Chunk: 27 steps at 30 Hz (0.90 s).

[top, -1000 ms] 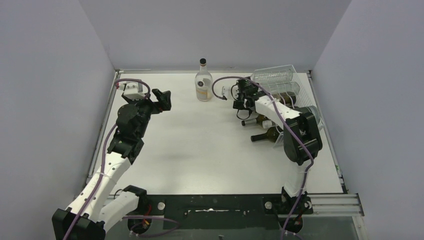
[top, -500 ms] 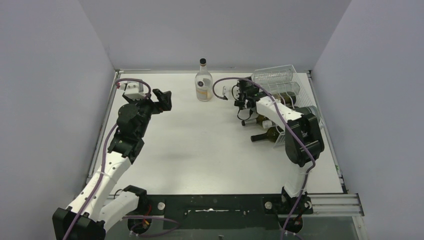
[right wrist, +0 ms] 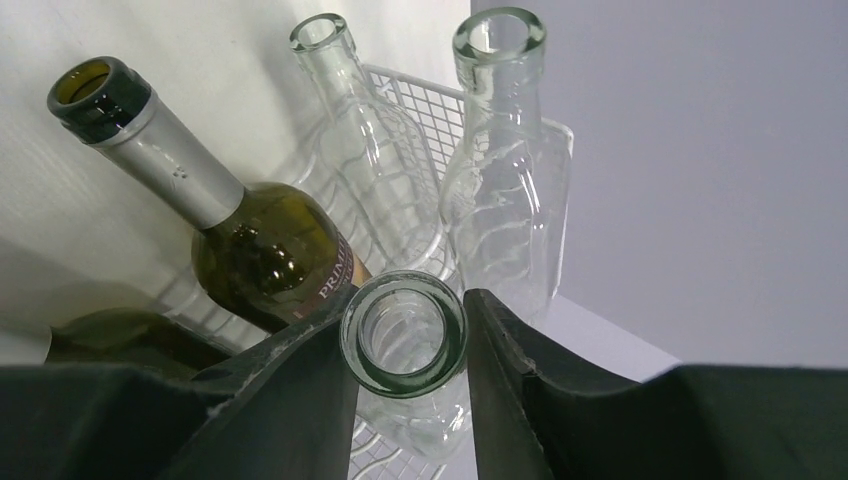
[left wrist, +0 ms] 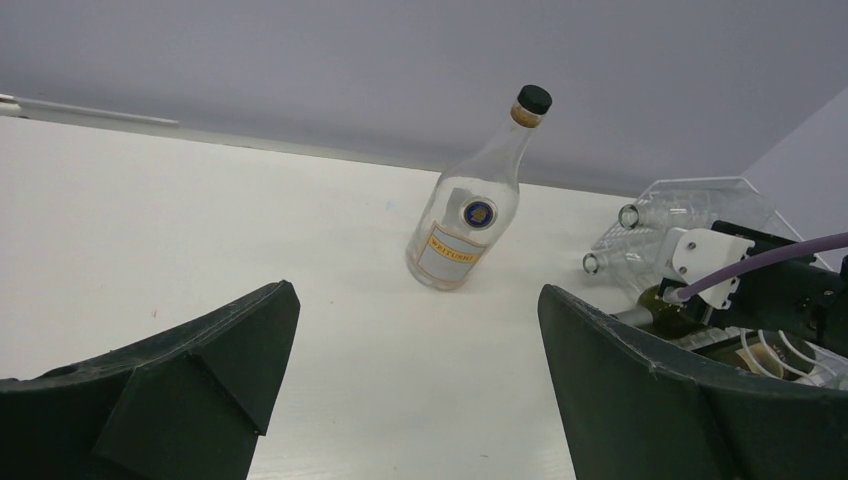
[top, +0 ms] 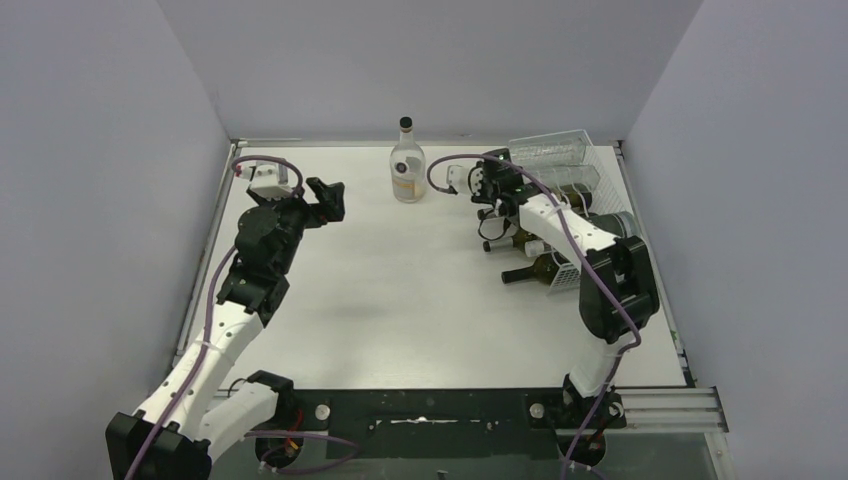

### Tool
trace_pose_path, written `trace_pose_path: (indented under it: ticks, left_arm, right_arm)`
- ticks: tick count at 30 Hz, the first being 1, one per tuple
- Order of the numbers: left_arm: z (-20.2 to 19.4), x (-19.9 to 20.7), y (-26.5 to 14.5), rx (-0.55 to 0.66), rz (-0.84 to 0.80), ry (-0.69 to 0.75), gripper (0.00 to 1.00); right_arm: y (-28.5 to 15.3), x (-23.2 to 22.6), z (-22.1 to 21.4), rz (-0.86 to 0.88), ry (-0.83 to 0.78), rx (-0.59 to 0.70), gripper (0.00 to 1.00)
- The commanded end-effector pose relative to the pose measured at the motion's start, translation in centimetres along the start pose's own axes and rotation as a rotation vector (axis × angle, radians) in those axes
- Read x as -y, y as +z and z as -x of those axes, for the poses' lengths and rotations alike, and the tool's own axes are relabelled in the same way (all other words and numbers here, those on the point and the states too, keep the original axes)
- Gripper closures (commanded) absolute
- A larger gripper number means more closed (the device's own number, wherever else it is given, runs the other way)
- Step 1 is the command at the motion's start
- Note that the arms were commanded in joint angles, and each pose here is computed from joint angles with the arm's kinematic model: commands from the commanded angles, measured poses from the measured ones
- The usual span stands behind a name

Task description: Take the wine bottle off the wine rack

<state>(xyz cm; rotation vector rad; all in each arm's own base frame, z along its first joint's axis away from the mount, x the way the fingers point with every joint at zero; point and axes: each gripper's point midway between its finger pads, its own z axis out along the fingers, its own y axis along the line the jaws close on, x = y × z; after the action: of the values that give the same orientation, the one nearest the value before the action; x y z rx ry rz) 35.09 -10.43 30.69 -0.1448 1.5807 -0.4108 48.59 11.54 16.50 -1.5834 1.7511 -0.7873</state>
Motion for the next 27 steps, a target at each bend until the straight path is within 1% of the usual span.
trace_pose_path:
  ticks: [1, 3, 5, 10, 14, 18, 24, 27]
  left_arm:
    - [1.6, 1.2, 0.1, 0.054, -0.046, -0.012, 0.07]
    - [1.6, 1.2, 0.2, 0.055, -0.044, -0.012, 0.07]
    - [1.6, 1.2, 0.2, 0.053, -0.045, -0.012, 0.07]
    - [1.4, 1.2, 0.2, 0.047, -0.045, -0.012, 0.07]
    - [1.4, 1.2, 0.2, 0.048, -0.045, -0.012, 0.07]
    - [1.4, 1.1, 0.3, 0.046, -0.042, -0.012, 0.07]
    - [1.4, 1.1, 0.3, 0.047, -0.043, -0.012, 0.07]
    - [1.4, 1.2, 0.2, 0.047, -0.045, -0.014, 0.07]
  right_arm:
    - [-3.3, 3.1, 0.6, -0.08, 0.122, 0.038, 0.79]
    - [-3.9, 3.2, 0.8, -0.085, 0.145, 0.046, 0.79]
    - [-4.9, 3.4, 0.8, -0.098, 0.168, 0.057, 0.82]
    - [-7.1, 4.7, 0.9, -0.142, 0.24, 0.082, 0.92]
    - [-9.0, 6.4, 0.7, -0.212, 0.308, 0.099, 1.0]
    - [-11.1, 8.0, 0.8, -0.276, 0.374, 0.118, 1.0]
    - [-14.8, 10.3, 0.9, -0.355, 0.543, 0.202, 1.0]
    - [-16.4, 11.5, 0.6, -0.397, 0.629, 0.21, 1.0]
